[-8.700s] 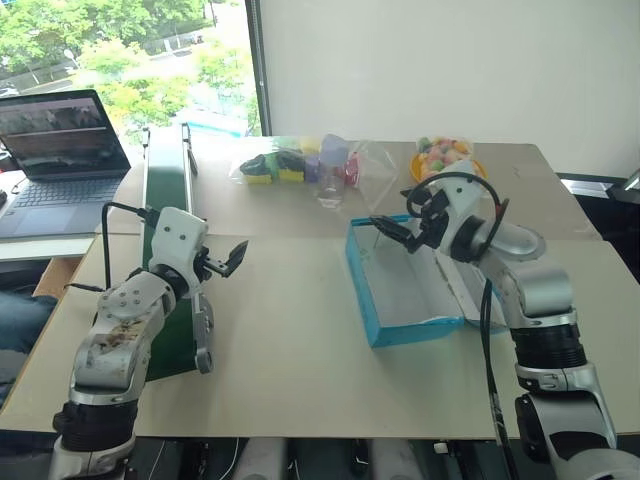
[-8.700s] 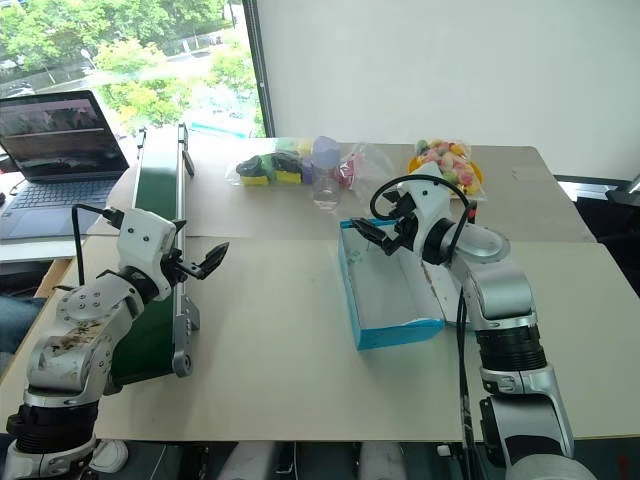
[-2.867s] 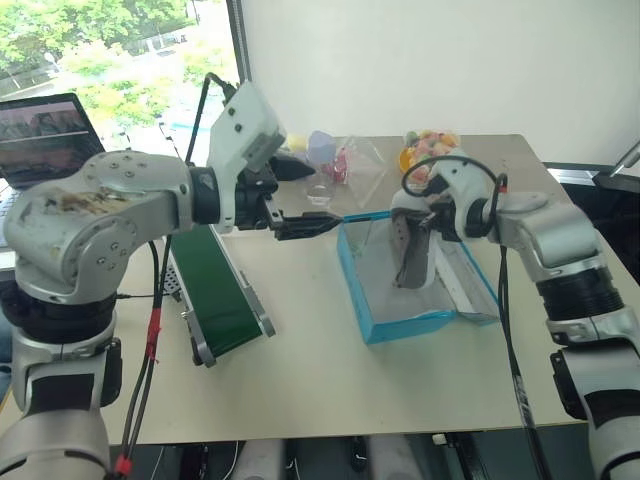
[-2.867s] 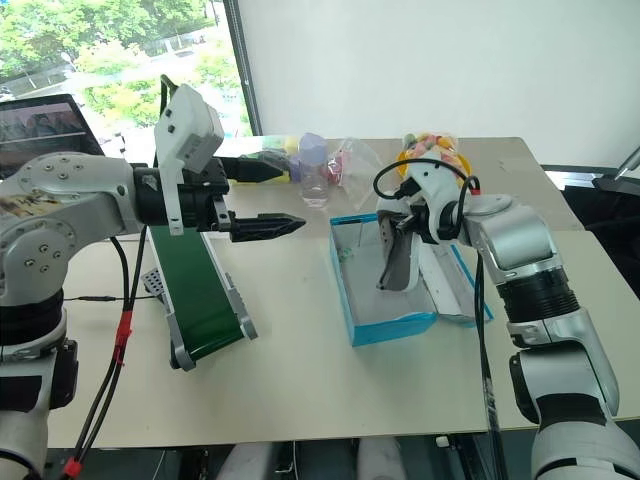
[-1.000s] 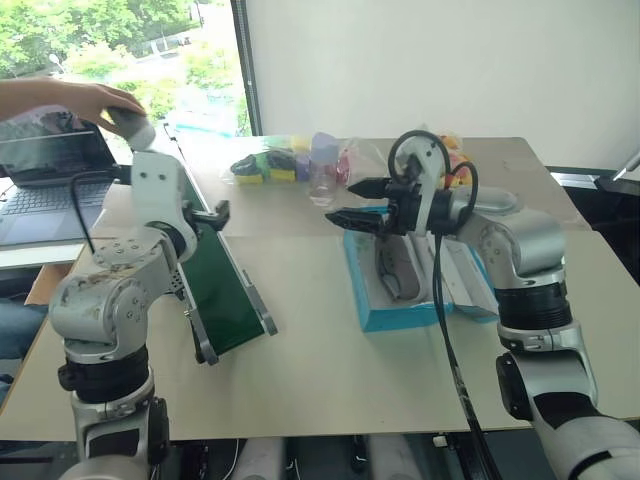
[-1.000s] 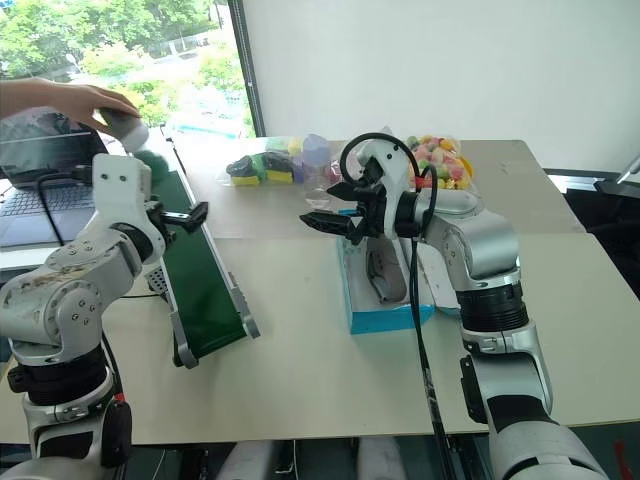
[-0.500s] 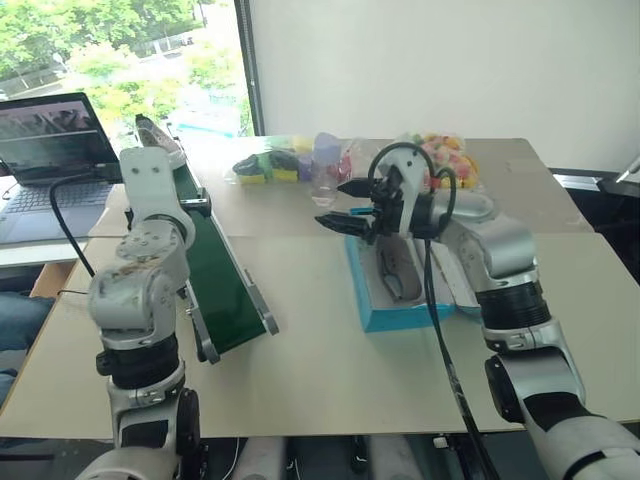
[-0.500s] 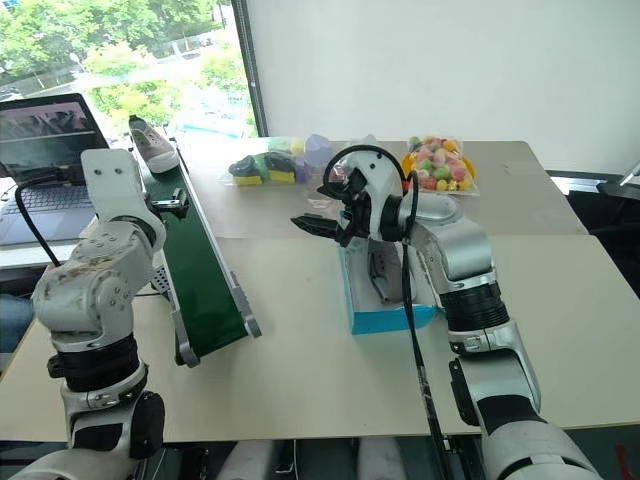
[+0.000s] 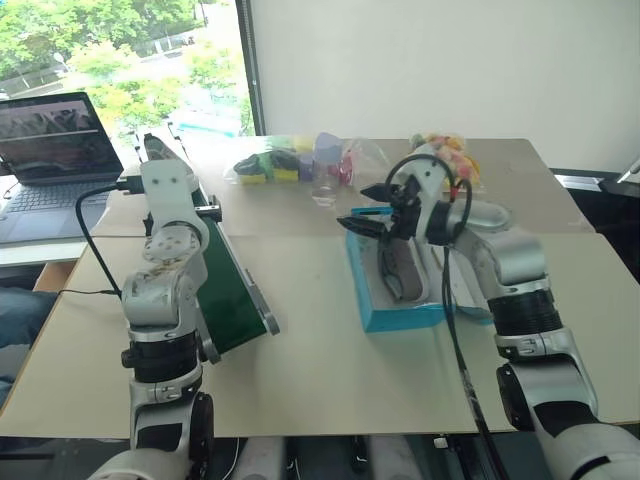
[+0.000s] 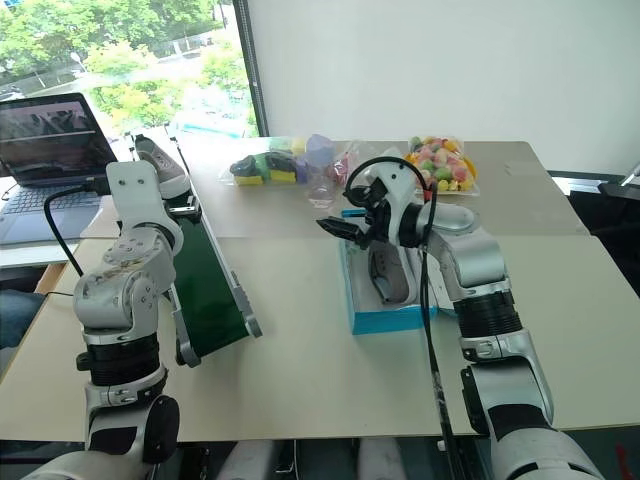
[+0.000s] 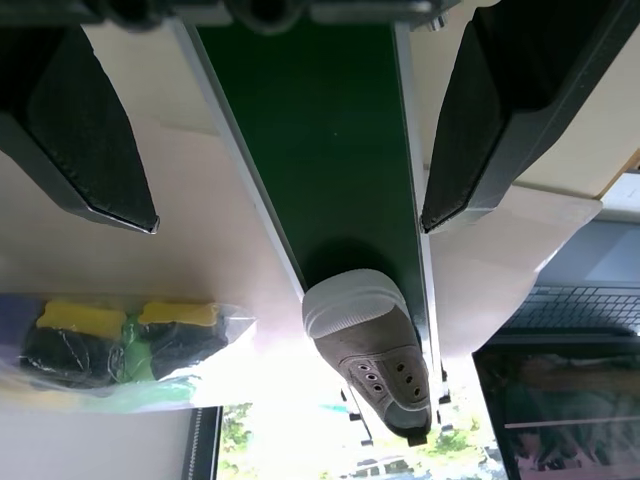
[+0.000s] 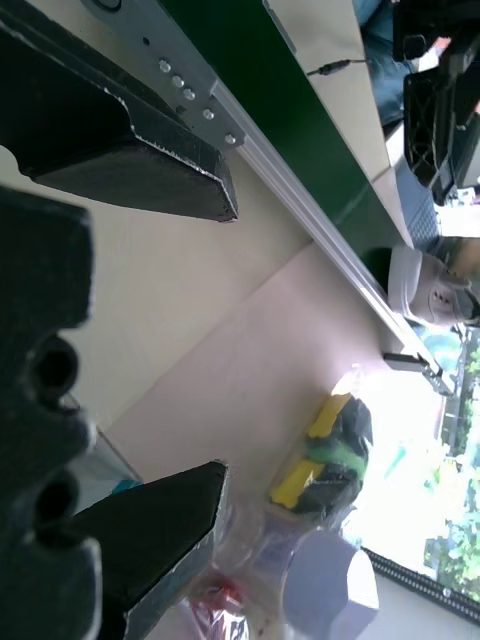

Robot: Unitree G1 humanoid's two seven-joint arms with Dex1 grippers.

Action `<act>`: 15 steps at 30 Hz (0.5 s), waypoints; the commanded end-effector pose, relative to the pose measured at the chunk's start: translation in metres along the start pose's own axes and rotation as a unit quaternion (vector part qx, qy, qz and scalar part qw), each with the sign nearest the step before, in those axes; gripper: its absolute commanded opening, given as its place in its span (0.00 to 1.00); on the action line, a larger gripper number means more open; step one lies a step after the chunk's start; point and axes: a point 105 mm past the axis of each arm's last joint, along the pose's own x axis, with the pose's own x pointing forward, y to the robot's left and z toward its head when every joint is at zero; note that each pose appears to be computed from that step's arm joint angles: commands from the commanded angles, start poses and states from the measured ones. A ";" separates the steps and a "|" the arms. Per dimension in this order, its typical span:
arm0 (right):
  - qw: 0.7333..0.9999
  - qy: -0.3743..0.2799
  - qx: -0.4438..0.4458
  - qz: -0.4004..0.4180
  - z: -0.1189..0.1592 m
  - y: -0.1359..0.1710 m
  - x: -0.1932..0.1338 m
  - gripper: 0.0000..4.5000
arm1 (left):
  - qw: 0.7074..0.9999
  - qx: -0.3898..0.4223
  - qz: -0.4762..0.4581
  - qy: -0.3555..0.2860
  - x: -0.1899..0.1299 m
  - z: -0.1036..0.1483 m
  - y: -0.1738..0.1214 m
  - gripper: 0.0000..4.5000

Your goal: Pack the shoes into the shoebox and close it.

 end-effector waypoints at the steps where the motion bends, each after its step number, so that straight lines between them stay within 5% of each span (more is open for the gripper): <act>1: 0.999 -0.042 -0.010 -0.006 0.022 -0.005 -0.010 0.99 | 1.000 -0.023 0.015 -0.013 0.003 -0.001 0.006 1.00; 15: 0.999 -0.047 -0.002 0.000 0.024 0.006 -0.005 0.99 | 0.996 -0.072 0.041 0.017 0.052 -0.013 0.008 1.00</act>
